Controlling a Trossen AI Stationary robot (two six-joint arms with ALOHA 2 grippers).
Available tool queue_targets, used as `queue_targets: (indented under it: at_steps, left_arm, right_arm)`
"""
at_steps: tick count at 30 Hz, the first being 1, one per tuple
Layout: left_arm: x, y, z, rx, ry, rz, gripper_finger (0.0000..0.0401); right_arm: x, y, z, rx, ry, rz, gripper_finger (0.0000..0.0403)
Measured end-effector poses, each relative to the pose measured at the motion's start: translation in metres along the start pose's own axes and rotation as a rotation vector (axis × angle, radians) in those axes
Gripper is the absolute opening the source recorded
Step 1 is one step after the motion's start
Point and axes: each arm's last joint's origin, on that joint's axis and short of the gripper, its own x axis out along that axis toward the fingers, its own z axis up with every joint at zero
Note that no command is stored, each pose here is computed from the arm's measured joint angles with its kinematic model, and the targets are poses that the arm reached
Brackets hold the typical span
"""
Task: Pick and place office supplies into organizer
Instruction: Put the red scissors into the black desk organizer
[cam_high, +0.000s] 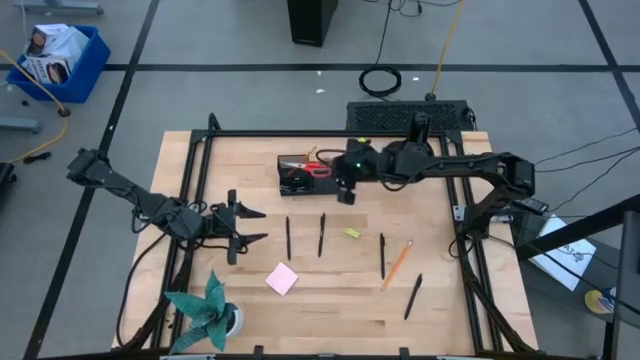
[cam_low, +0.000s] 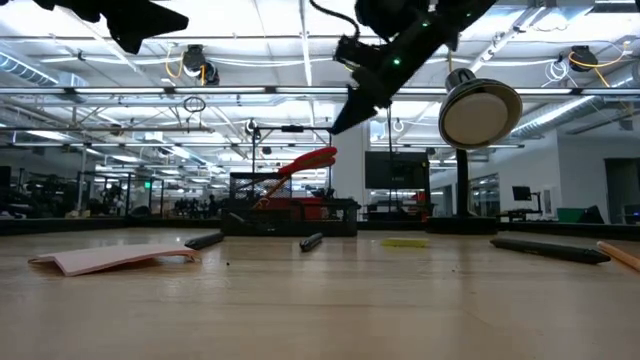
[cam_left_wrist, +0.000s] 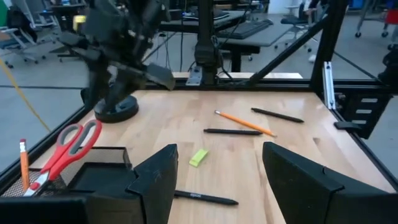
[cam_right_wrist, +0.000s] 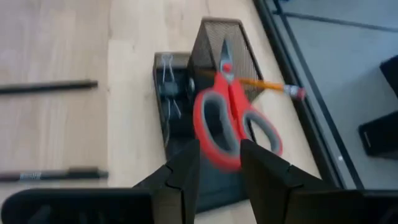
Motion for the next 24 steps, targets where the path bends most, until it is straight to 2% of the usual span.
queue_targets:
  at_steps: [2, 5, 6, 10, 12, 16, 18, 22, 24]
  left_arm:
    - [0.0, 0.0, 0.0, 0.001, 0.004, 0.001, 0.0239]
    - [0.0, 0.001, -0.001, 0.008, 0.007, 0.004, 0.0239]
    - [0.0, 0.001, -0.001, 0.013, 0.013, 0.005, 0.0239]
    - [0.002, 0.001, -0.002, 0.024, 0.021, 0.011, 0.0239]
    - [0.003, 0.001, -0.003, 0.034, 0.023, 0.012, 0.0239]
    - [0.003, 0.001, -0.003, 0.039, 0.023, 0.013, 0.0239]
    - [0.003, 0.001, -0.003, 0.039, 0.023, 0.014, 0.0239]
    - [0.003, 0.002, -0.003, 0.042, 0.024, 0.019, 0.0239]
    - [0.003, 0.002, -0.003, 0.041, 0.022, 0.018, 0.0239]
  right_arm:
    - [-0.009, 0.005, -0.002, -0.012, -0.016, 0.006, 0.0105]
    - [-0.022, 0.018, -0.01, -0.123, -0.008, 0.01, 0.0105]
    - [-0.025, 0.024, -0.014, -0.207, -0.006, 0.015, 0.0105]
    - [-0.023, 0.05, -0.041, -0.679, -0.009, 0.014, 0.0109]
    - [-0.015, 0.059, -0.057, -0.804, -0.035, -0.021, 0.0112]
    - [-0.009, 0.057, -0.064, -0.854, -0.112, -0.272, 0.0113]
    - [-0.009, 0.054, -0.063, -0.865, -0.148, -0.343, 0.0113]
    - [-0.008, 0.05, -0.062, -0.875, -0.192, -0.333, 0.0113]
    - [-0.003, 0.05, -0.066, -0.88, -0.163, -0.319, 0.0114]
